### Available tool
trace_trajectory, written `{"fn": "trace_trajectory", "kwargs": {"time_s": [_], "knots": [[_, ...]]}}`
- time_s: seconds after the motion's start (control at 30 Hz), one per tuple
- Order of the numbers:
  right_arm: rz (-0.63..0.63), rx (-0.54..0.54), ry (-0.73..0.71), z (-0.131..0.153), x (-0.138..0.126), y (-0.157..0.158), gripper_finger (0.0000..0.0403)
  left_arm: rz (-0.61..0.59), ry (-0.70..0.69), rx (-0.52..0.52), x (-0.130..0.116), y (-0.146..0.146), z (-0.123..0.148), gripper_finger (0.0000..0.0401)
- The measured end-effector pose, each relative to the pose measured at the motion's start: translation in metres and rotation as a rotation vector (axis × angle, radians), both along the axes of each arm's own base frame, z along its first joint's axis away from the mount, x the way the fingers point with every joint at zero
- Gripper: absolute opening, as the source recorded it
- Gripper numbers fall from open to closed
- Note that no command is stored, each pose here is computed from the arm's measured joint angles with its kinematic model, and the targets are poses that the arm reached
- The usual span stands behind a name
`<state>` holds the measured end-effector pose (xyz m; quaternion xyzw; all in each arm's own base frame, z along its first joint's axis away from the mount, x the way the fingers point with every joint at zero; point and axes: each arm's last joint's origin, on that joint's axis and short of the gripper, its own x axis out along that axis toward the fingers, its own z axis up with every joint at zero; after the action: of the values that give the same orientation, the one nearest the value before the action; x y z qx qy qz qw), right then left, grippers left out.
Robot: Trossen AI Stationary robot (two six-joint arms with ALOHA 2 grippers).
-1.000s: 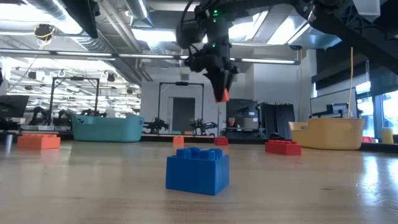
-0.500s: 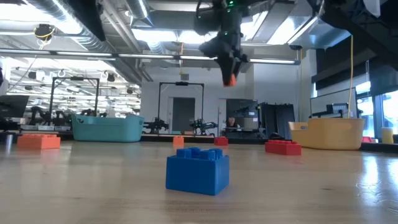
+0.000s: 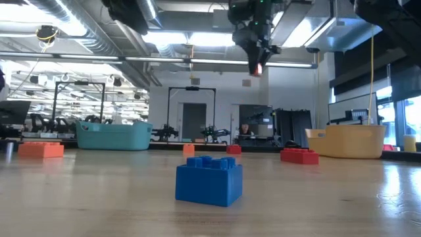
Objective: Sort & place blocks by color
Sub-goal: Put the orange game piece into the yellow bin
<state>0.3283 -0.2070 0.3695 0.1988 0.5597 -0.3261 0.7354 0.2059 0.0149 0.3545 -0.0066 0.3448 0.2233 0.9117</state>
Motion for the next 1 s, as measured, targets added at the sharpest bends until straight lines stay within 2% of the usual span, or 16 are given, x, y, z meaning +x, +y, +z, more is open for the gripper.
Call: {"fn": "trace_trajectory", "kwargs": {"time_s": [0.33,0.43,0.6,0.77,1.0], "knots": [[-0.082,-0.031,-0.109,0.038,-0.045,-0.011,0.0093,0.064,0.009,0.014,-0.002,0.016,0.000,0.0139],[-0.104,-0.054,-0.065,0.036,-0.055,-0.004,0.0093,0.067,0.020,0.028,-0.002,0.020,0.000,0.0139],[-0.205,-0.037,0.091,0.007,-0.082,0.013,0.0093,0.087,0.022,0.029,-0.003,0.025,0.000,0.0139],[-0.312,-0.057,0.108,-0.019,-0.110,0.022,0.0093,0.104,0.021,0.029,-0.004,0.028,0.000,0.0139],[-0.424,-0.006,0.109,-0.088,-0.134,0.018,0.0093,0.106,0.022,0.029,-0.004,0.029,0.000,0.0139]]}}
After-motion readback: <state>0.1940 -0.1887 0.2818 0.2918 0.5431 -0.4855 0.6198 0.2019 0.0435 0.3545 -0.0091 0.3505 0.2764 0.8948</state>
